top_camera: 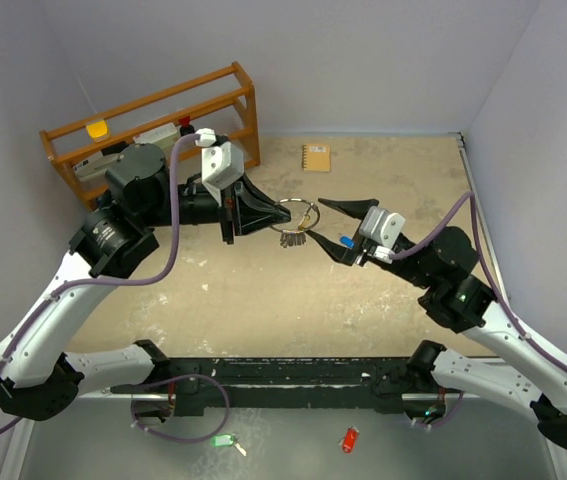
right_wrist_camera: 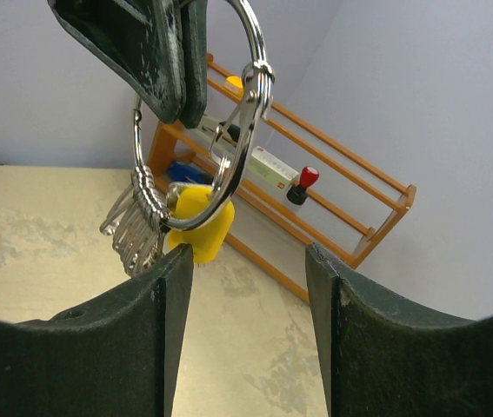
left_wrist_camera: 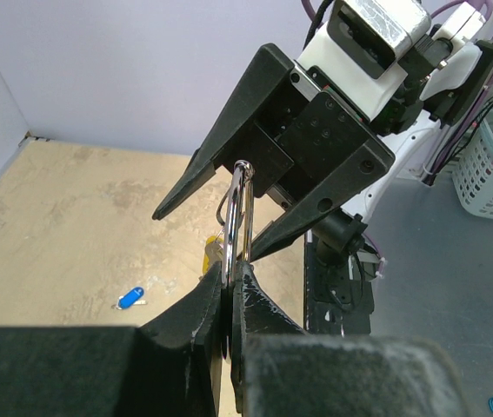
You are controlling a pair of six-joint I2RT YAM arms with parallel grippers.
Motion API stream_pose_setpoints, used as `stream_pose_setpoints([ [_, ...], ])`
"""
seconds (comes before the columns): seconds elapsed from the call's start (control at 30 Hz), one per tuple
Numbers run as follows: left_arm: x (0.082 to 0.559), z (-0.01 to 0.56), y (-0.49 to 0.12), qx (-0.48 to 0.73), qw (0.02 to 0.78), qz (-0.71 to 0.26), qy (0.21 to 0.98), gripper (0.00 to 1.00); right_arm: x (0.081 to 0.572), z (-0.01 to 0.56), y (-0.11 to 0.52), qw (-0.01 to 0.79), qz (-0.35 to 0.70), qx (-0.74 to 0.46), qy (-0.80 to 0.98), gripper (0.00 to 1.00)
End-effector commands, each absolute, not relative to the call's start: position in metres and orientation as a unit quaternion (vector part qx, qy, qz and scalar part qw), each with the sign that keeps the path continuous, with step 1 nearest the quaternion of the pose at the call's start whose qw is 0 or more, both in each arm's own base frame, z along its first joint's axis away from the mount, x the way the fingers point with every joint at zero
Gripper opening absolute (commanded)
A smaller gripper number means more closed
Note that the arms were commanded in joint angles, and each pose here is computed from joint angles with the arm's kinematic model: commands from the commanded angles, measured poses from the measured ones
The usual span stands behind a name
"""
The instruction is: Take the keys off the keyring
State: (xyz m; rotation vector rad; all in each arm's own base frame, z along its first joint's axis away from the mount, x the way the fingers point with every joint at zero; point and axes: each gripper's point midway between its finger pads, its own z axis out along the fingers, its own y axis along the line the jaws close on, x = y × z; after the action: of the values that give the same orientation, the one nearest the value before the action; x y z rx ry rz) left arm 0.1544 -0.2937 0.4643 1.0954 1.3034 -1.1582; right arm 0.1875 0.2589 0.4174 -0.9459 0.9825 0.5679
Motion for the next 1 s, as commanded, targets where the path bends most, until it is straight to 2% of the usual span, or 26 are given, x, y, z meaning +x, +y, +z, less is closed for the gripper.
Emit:
stream_pose_setpoints([
  [0.0,0.152,0.478,-0.295,0.456,0.531,-0.491,0.519,0.00,0.176,0.455,0.258,0.765,0.282,-0.418,0.400,0.57],
  [0.4,0.157,0.477,-0.299,0.443,0.533,-0.500,0.520,0.00,0.160,0.458,0.268,0.750,0.322,-0.437,0.378,0.55],
  [0.73,0.151,0.480,-0.302,0.437,0.528,-0.522,0.507,0.00,0.164,0.459,0.276,0.746,0.327,-0.442,0.376,0.37],
  [0.97,0.149,0.486,-0.300,0.438,0.534,-0.522,0.501,0.00,0.166,0.456,0.274,0.745,0.321,-0.442,0.382,0.41],
])
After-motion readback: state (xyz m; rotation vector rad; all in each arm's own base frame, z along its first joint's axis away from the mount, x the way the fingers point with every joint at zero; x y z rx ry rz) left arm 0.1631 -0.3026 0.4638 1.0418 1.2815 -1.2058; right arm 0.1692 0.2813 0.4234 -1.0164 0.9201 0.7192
